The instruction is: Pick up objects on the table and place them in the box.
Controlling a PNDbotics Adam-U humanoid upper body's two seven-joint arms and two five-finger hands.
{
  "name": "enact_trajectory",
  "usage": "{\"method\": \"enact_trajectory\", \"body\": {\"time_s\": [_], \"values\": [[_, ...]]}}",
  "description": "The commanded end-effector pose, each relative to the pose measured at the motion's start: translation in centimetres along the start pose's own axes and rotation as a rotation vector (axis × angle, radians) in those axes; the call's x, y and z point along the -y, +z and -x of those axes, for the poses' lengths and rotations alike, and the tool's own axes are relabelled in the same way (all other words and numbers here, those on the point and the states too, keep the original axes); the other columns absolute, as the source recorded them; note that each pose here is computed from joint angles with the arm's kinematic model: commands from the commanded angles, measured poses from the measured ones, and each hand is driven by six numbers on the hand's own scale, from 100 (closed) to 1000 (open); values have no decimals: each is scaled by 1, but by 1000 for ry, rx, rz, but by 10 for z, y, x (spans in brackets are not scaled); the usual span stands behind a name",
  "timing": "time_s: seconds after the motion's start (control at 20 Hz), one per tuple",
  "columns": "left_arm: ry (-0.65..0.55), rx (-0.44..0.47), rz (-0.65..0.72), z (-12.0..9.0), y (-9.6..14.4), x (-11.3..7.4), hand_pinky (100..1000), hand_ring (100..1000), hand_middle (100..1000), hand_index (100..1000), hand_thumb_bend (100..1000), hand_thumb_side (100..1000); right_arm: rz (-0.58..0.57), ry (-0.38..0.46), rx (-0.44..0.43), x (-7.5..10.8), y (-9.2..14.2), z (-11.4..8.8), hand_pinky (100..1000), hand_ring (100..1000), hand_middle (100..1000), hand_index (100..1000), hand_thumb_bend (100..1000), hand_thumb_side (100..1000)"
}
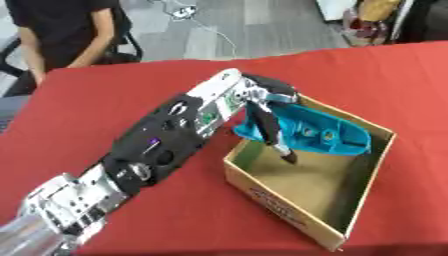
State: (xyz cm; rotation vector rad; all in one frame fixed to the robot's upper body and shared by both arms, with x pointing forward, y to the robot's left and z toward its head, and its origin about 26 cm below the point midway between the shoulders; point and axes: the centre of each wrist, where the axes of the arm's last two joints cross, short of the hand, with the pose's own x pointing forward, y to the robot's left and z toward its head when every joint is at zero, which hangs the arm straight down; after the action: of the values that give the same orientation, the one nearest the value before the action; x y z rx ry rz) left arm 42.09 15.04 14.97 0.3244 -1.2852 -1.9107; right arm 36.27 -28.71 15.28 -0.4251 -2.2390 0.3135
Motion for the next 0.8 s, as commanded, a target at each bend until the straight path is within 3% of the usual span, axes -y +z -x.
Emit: {"method": "enact_trajectory", "body": {"time_s": [0.05,0.1,0.15,0.35,0.8], "values": [[-40,-12,4,1,8,-12,699,754,785,849,869,706,7,7,37,4,-8,-8,591,806,812,992,446,974],[-42,-16,12,2,9,-12,699,754,785,849,869,706,7,7,37,4,-8,-8,591,806,812,992,446,974],[-44,-16,18,2,9,-12,752,822,847,879,1000,774,7,7,37,4,-8,-8,591,806,812,992,446,974],[-51,-19,30,2,10,-12,802,879,901,905,1000,816,8,7,37,5,-8,-8,591,806,811,991,446,974],[-55,-28,36,3,11,-14,817,882,905,912,1000,811,7,5,37,4,-8,-8,590,805,811,990,446,974]]}}
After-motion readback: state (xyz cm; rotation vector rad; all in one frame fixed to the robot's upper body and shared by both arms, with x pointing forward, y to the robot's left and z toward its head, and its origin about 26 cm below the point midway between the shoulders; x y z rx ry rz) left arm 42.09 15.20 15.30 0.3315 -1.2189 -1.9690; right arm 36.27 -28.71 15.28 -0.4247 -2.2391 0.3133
